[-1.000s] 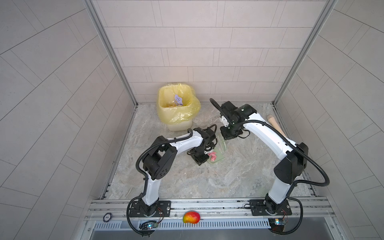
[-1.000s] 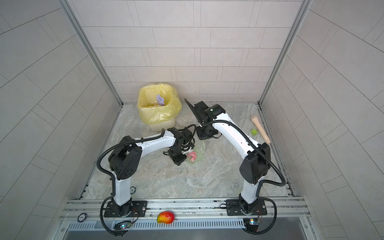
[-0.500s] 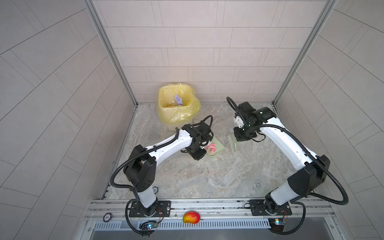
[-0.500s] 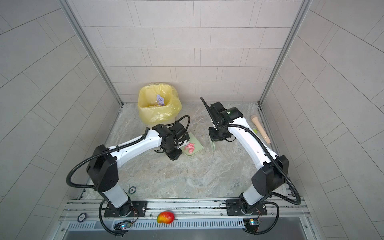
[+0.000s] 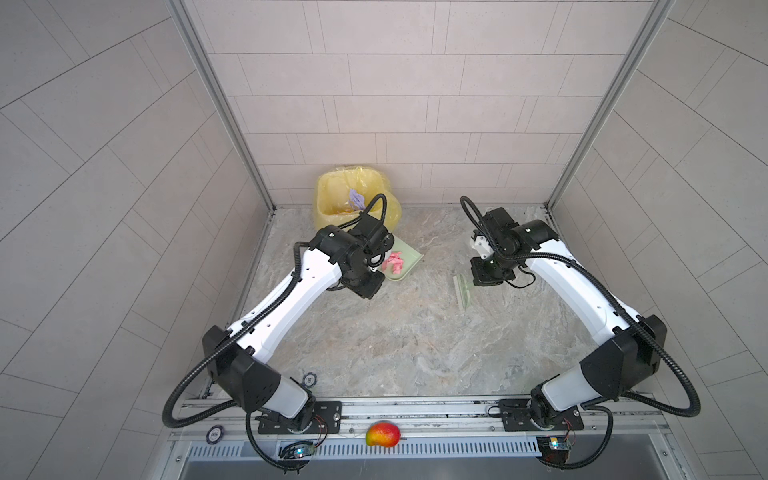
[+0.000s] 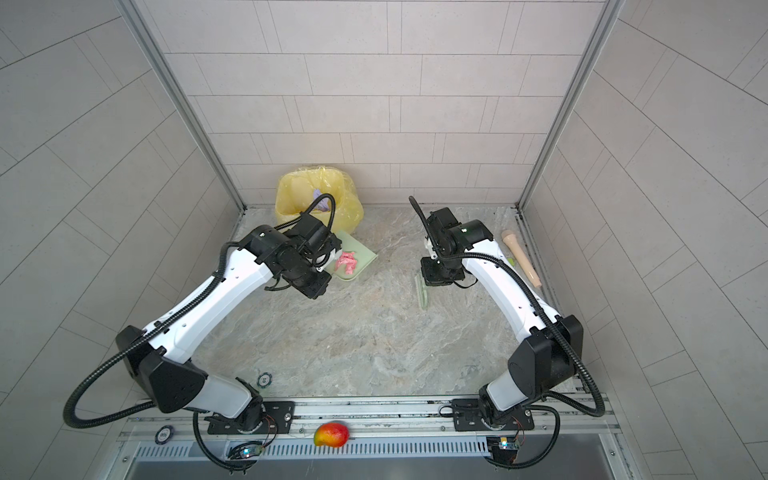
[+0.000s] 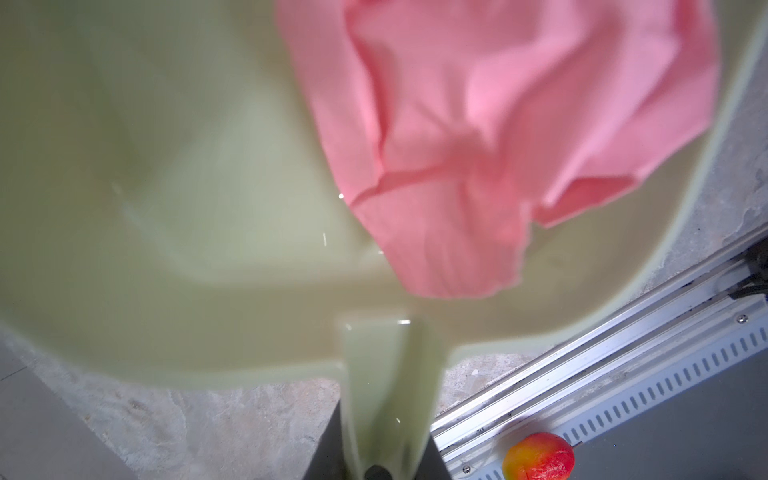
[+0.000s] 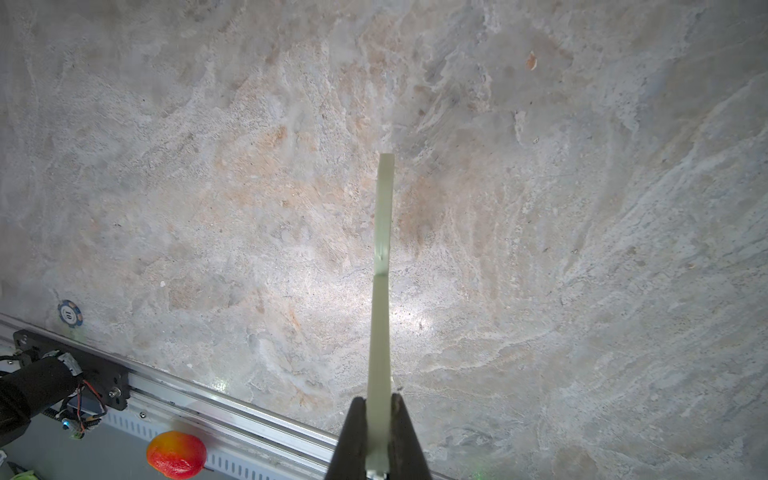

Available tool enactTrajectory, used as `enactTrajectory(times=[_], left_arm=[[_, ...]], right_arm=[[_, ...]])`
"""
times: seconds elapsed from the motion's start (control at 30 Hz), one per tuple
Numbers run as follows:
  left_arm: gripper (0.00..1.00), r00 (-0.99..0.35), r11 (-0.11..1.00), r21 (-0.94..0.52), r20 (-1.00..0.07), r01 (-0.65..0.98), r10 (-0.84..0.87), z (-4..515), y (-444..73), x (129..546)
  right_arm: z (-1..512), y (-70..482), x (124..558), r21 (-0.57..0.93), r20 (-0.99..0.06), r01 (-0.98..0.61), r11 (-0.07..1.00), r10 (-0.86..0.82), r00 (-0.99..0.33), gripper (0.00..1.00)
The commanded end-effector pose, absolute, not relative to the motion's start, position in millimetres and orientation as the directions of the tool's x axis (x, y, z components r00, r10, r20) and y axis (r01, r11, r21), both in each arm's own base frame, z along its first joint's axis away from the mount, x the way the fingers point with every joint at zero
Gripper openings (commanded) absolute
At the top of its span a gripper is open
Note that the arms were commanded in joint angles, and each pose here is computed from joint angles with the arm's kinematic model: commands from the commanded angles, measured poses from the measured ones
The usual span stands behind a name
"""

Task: Sweep away the paper scraps from the table
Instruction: 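Tip the green dustpan over the yellow bin with the left gripper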

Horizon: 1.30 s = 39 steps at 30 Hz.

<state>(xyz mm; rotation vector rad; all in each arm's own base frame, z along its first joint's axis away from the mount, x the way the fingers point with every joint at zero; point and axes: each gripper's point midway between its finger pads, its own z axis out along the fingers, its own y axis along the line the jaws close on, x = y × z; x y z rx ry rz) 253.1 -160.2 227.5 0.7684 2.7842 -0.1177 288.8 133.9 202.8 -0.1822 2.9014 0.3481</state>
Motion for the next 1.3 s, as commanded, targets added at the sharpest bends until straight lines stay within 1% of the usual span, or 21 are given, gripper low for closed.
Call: enactTrajectory(times=[0.0, 0.13, 0.3, 0.57, 0.83, 0.93, 1.1, 1.27], left_arm=[[0.0, -0.873, 0.904, 0.025, -0.252, 0.426, 0.418, 245, -131, 251], [0.0, -0.896, 0.938, 0.039, -0.284, 0.344, 0.34, 261, -108, 260], [0.0, -0.903, 0.971, 0.051, -0.359, 0.235, 0.237, 281, -81, 277], [0.0, -0.911, 0.993, 0.082, -0.396, 0.087, 0.113, 301, -39, 298], [0.0, -0.92, 0.985, 0.17, -0.382, 0.018, 0.082, 302, -3, 317], [0.0, -0.923, 0.977, 0.213, -0.375, 0.004, 0.086, 304, 7, 330], [0.0, -0.914, 0.963, 0.27, -0.394, -0.015, 0.097, 313, 17, 356], [0.0, -0.919, 0.925, 0.38, -0.37, -0.016, 0.136, 315, 30, 376]], right_arm=[[216, 136, 292, 0.251, -0.265, -0.176, 0.952, -0.107, -0.958, 0.0], [215, 136, 297, 0.277, -0.256, -0.18, 0.944, -0.108, -0.961, 0.0], [213, 136, 304, 0.312, -0.243, -0.181, 0.933, -0.106, -0.964, 0.0], [210, 135, 310, 0.363, -0.206, -0.162, 0.918, -0.091, -0.974, 0.0], [211, 128, 311, 0.381, -0.181, -0.157, 0.911, -0.093, -0.979, 0.0], [212, 125, 309, 0.382, -0.173, -0.152, 0.912, -0.092, -0.981, 0.0], [210, 125, 304, 0.391, -0.162, -0.143, 0.909, -0.085, -0.983, 0.0], [211, 124, 301, 0.394, -0.151, -0.125, 0.91, -0.07, -0.986, 0.0]])
